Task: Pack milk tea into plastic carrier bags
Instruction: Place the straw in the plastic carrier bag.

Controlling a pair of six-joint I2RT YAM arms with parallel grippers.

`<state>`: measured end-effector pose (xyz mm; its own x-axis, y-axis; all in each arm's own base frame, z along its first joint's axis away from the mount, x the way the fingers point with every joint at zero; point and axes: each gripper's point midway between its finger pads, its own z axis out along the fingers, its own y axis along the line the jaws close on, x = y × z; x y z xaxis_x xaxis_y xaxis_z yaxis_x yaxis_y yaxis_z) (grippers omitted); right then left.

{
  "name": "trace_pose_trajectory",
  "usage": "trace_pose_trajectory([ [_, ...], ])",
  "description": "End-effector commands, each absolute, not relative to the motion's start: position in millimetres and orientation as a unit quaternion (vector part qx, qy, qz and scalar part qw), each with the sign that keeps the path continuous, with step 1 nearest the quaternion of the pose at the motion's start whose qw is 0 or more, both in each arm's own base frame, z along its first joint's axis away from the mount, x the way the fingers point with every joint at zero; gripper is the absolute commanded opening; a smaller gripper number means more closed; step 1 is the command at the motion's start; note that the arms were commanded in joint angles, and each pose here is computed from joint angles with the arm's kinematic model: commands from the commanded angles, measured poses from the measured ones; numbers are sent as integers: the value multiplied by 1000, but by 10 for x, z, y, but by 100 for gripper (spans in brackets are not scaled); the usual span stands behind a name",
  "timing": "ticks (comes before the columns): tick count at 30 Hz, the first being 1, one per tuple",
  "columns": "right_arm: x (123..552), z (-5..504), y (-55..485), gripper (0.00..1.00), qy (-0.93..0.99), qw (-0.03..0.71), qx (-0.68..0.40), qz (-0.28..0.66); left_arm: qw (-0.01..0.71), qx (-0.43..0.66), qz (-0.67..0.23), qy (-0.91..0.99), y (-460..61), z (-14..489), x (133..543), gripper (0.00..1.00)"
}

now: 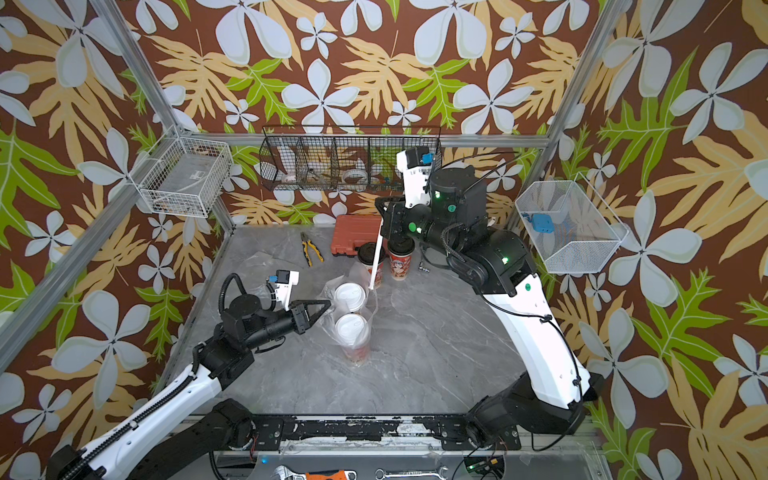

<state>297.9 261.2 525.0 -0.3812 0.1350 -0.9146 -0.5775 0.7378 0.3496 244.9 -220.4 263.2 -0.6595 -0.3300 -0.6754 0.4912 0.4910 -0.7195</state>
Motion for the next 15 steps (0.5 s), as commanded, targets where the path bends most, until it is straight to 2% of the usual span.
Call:
trace_pose_trajectory([
  [1,2858,5261,2760,0,757,528,-138,358,422,56,-504,751,-2201,2723,2461,0],
  [11,2601,4799,3162,0,767,480,-145,399,414,56,-507,754,-2207,2685,2436,0],
  [15,2669,4699,3151,0,767,496,-133,383,413,56,-507,754,-2206,2681,2430,0],
])
